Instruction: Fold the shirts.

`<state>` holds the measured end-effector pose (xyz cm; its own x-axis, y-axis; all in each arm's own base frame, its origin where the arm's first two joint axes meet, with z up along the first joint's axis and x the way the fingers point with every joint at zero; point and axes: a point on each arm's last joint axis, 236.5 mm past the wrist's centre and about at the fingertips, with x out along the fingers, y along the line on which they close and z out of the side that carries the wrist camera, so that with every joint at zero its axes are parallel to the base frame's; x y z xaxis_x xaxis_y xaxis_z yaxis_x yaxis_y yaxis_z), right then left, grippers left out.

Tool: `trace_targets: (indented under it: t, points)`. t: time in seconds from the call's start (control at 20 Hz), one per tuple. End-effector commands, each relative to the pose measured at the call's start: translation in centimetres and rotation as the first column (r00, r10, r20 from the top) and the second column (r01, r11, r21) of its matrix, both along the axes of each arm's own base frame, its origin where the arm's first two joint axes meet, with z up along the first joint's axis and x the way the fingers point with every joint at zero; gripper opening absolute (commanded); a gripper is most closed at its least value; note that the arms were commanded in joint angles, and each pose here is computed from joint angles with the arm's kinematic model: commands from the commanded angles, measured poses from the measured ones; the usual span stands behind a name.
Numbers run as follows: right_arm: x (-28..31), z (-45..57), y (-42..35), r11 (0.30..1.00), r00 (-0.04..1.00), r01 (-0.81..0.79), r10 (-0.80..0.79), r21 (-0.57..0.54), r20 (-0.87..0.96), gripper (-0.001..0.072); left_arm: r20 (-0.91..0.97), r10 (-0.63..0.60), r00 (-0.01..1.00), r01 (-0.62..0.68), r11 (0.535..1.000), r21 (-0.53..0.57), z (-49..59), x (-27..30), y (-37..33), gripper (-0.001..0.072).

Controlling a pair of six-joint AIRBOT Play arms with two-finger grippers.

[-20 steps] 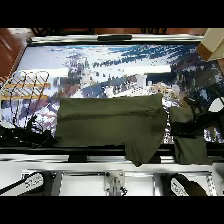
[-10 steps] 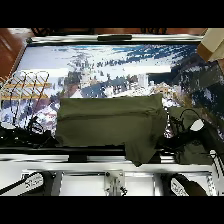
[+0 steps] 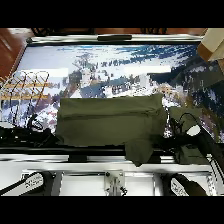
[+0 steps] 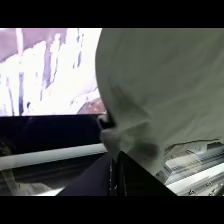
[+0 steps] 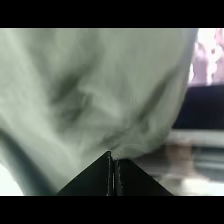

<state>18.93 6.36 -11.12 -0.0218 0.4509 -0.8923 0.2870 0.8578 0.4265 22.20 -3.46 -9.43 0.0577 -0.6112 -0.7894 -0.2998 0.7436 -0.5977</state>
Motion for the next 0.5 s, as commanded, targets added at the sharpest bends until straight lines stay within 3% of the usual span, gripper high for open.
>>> trace_targets:
  t: [0.0,0.15,0.3,0.45]
  points:
    - [2.2,2.4,0.4,0.996,0.992,-0.087,0.084,0.029,0.089,0.008,0.08,-0.016,0.997,0.014,1.0,0.023,1.7,2.3,0.9,0.0028]
    - [7.7,7.1,-1.4,0.986,0.951,-0.153,0.164,-0.063,0.264,0.008,0.195,-0.036,0.98,0.021,0.997,0.076,5.4,6.2,2.9,0.0027]
    - [14.2,11.1,-3.5,0.989,0.893,-0.047,0.105,-0.14,0.438,0.0078,0.312,-0.007,0.95,-0.034,0.992,0.125,9.0,10.7,4.6,0.0027]
    - [18.3,11.2,-4.6,0.99,0.891,-0.01,0.072,-0.138,0.448,0.0078,0.345,0.009,0.939,-0.055,0.991,0.123,9.5,14.4,4.5,0.0027]
